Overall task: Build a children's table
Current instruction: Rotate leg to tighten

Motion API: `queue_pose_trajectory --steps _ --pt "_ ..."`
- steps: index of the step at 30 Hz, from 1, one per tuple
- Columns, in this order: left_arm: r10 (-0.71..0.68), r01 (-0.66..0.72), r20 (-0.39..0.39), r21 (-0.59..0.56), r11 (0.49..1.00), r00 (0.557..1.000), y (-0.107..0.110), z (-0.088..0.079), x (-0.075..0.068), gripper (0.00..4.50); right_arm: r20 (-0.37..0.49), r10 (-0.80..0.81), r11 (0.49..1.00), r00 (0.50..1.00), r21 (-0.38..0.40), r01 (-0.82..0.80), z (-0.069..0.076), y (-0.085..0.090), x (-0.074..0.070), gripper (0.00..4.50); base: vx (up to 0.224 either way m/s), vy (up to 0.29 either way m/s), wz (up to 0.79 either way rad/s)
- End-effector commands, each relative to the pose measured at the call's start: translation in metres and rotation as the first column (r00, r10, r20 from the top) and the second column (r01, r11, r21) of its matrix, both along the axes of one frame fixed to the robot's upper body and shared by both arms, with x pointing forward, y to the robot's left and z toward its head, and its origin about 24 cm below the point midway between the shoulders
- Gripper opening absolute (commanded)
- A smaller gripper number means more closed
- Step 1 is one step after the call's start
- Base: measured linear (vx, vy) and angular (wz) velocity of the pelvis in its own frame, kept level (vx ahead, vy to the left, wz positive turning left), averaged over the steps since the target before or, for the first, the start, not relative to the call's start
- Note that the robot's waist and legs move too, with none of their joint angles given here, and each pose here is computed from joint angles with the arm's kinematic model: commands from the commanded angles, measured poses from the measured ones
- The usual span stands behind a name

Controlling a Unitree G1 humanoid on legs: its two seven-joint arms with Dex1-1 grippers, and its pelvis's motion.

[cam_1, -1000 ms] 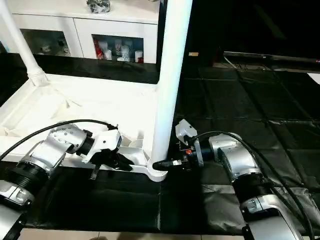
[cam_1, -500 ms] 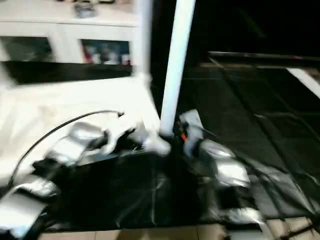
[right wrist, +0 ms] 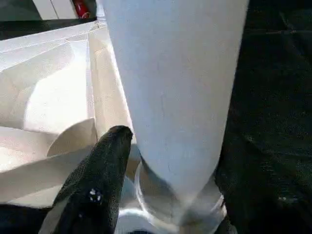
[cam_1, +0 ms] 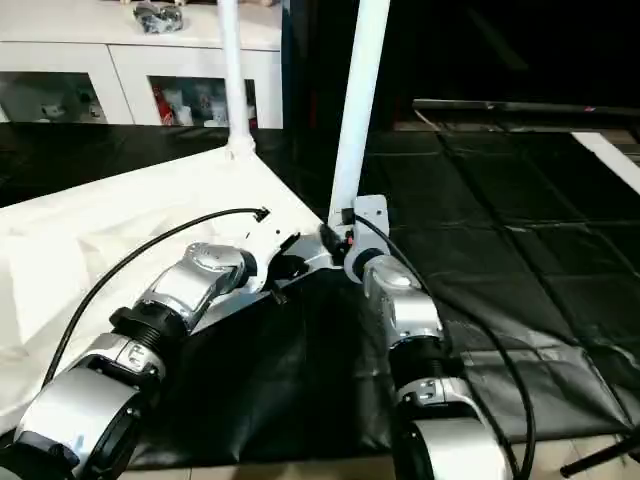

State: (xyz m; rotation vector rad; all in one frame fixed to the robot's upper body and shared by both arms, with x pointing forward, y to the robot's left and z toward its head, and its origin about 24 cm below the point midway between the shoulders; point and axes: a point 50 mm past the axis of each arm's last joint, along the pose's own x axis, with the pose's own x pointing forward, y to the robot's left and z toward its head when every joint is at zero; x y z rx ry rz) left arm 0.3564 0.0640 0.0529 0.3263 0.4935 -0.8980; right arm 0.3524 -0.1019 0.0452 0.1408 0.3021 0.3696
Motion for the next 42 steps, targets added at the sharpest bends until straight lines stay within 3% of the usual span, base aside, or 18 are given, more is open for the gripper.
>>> queue_pose_trajectory --steps 1,5,10,11,18,20,23,28,31,34,42 --pt "-0.043 0.043 0.043 -0.008 0.999 0.998 -0.011 0.008 0.001 0.00 -0.061 0.157 0.987 0.986 0.043 -0.154 -0.014 0.035 -0.014 3.20 0.000 0.000 0.00" --pt "-0.053 0.053 0.042 0.006 0.999 0.998 0.000 0.006 0.002 0.00 -0.035 0.181 0.983 0.983 0.025 -0.181 -0.015 0.026 -0.016 3.56 0.000 0.000 0.00" --pt "-0.178 0.177 0.025 0.049 0.983 0.984 0.023 -0.001 -0.007 0.00 0.034 0.323 0.946 0.946 -0.004 -0.323 -0.010 -0.008 -0.028 3.94 0.000 0.000 0.00" --pt "-0.228 0.227 0.012 0.052 0.973 0.974 0.029 -0.002 -0.011 0.00 0.056 0.375 0.927 0.926 -0.026 -0.374 -0.006 -0.022 -0.030 4.02 0.000 0.000 0.00" --pt "-0.392 0.393 -0.027 0.058 0.918 0.920 0.040 -0.007 -0.024 0.00 0.050 0.595 0.800 0.802 -0.128 -0.586 0.006 -0.056 -0.041 4.47 0.000 0.000 0.00" --pt "-0.493 0.495 -0.040 0.050 0.868 0.869 0.044 -0.005 -0.031 0.00 0.044 0.674 0.737 0.737 -0.111 -0.667 0.013 -0.064 -0.045 4.47 0.000 0.000 0.00" --pt "-0.579 0.583 -0.077 0.053 0.811 0.812 0.049 -0.005 -0.038 0.00 0.032 0.738 0.673 0.674 -0.111 -0.732 0.018 -0.068 -0.046 4.47 0.000 0.000 0.00" --pt "-0.638 0.645 -0.104 0.061 0.762 0.763 0.053 -0.002 -0.042 0.00 0.011 0.808 0.589 0.590 -0.080 -0.805 0.019 -0.067 -0.048 4.47 0.000 0.000 0.00" --pt "-0.694 0.705 -0.126 0.078 0.705 0.709 0.056 0.000 -0.045 0.00 -0.018 0.862 0.506 0.507 -0.047 -0.861 0.017 -0.060 -0.049 4.11 0.000 0.000 0.00" --pt "-0.731 0.744 -0.144 0.086 0.662 0.667 0.058 0.002 -0.049 0.00 -0.038 0.889 0.454 0.456 -0.043 -0.890 0.014 -0.056 -0.051 3.93 0.000 0.000 0.00" --pt "-0.747 0.761 -0.147 0.087 0.643 0.648 0.060 0.005 -0.052 0.00 -0.055 0.912 0.405 0.406 -0.027 -0.914 0.012 -0.055 -0.054 3.37 0.000 0.000 0.00"
